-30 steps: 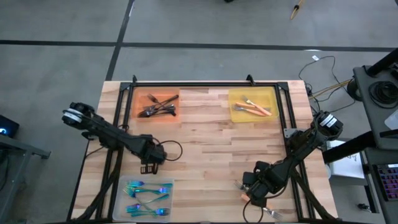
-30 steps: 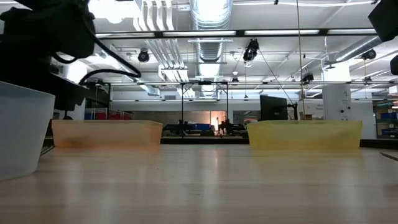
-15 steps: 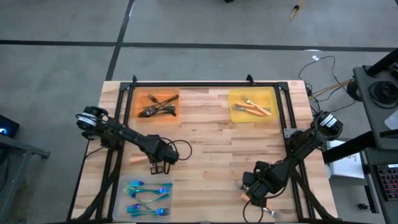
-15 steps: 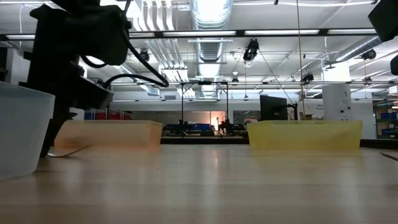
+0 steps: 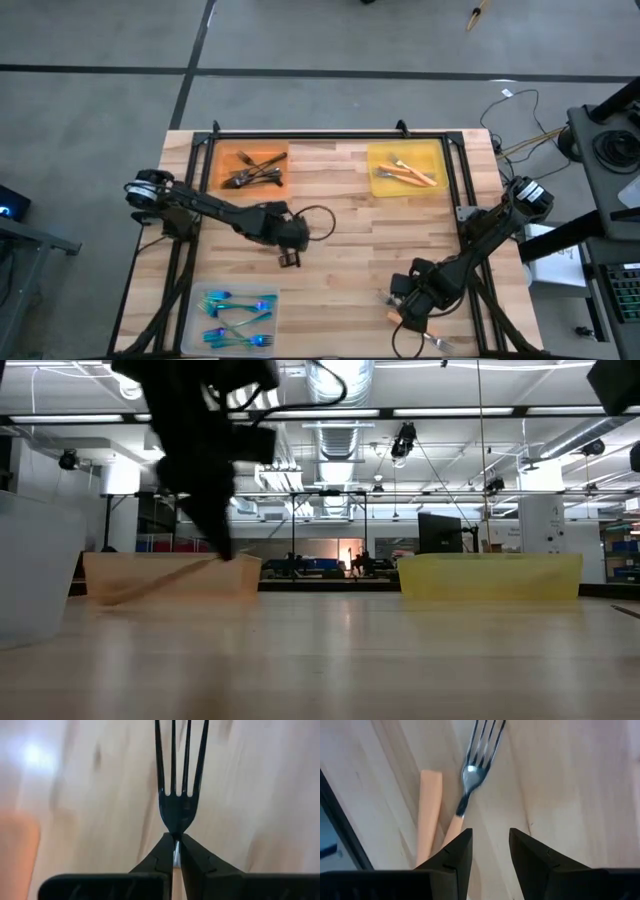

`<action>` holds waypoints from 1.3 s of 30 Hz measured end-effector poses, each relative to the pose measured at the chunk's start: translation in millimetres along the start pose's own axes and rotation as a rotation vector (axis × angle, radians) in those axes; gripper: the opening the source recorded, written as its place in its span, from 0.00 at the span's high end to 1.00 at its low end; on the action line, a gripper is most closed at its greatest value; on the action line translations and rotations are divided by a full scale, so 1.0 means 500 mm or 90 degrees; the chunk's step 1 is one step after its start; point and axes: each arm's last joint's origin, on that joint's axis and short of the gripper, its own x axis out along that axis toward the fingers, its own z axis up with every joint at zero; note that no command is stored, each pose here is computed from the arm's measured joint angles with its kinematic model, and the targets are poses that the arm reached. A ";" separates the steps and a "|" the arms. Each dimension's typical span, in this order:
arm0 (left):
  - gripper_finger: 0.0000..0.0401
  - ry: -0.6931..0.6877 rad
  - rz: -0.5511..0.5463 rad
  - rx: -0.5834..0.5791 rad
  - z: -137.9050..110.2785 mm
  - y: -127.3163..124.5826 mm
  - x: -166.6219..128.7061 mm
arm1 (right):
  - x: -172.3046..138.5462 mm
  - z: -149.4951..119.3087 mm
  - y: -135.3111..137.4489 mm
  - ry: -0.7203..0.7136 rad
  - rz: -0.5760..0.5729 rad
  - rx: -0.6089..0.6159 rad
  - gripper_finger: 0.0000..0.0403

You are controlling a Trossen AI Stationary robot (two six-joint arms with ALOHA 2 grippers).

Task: Sort silverware by color (type)
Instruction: Put the orange fork into the yellow bin

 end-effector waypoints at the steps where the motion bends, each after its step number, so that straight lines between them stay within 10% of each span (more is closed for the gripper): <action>1: 1.00 -0.030 -0.008 -0.011 0.013 -0.002 -0.004 | -0.003 0.001 0.000 -0.012 -0.002 0.001 0.71; 19: 1.00 -0.432 -0.108 -0.125 0.206 -0.026 -0.183 | -0.072 0.066 0.027 -0.475 -0.082 0.032 0.69; 39: 1.00 -0.618 -0.210 -0.194 0.217 -0.084 -0.232 | -0.122 0.108 0.051 -0.765 -0.114 0.100 0.53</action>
